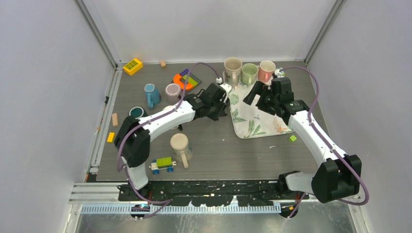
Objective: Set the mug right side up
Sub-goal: Turn over the cup at the center of the board.
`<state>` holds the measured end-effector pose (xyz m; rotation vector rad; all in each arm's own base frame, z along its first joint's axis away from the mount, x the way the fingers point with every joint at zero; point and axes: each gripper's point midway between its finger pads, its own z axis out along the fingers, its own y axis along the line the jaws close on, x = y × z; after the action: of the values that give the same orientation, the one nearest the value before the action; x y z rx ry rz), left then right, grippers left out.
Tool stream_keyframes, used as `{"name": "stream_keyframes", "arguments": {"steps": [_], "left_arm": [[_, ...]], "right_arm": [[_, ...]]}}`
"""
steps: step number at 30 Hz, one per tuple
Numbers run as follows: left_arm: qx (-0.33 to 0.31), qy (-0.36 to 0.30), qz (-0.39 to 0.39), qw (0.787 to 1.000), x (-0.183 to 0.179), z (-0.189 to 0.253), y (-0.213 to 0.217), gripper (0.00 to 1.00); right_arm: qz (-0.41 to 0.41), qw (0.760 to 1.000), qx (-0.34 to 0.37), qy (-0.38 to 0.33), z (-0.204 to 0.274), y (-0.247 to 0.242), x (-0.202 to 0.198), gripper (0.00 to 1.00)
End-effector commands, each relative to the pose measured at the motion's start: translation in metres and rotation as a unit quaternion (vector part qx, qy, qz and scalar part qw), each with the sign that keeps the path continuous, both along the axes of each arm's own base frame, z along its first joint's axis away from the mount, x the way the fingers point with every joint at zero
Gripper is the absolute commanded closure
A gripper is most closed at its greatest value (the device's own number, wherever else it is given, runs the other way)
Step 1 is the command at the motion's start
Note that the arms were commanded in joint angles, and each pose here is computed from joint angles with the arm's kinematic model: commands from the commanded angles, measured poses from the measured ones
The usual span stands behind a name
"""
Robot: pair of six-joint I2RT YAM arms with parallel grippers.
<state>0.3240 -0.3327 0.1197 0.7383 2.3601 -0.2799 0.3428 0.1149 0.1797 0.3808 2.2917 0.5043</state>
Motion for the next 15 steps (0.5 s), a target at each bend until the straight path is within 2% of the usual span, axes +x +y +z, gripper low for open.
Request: {"name": "stream_keyframes", "arguments": {"steps": [1, 8, 11, 15], "left_arm": [[-0.105, -0.089, 0.010, 0.990, 0.017, 0.105, -0.005, 1.00], [-0.196, -0.098, -0.011, 0.976, 0.009, 0.173, 0.000, 1.00], [-0.238, -0.103, -0.025, 0.966, 0.003, 0.203, 0.000, 1.00], [-0.301, -0.105, -0.037, 0.947, -0.004, 0.241, 0.000, 1.00]], "right_arm": [[0.038, 0.995, 0.067, -0.063, 0.033, 0.025, 0.004, 0.00], [0.124, 0.969, 0.154, -0.146, 0.077, 0.058, -0.010, 0.00], [0.180, 0.950, 0.198, -0.161, 0.092, 0.077, -0.019, 0.00], [0.244, 0.913, 0.257, -0.204, 0.122, 0.097, -0.031, 0.00]]}}
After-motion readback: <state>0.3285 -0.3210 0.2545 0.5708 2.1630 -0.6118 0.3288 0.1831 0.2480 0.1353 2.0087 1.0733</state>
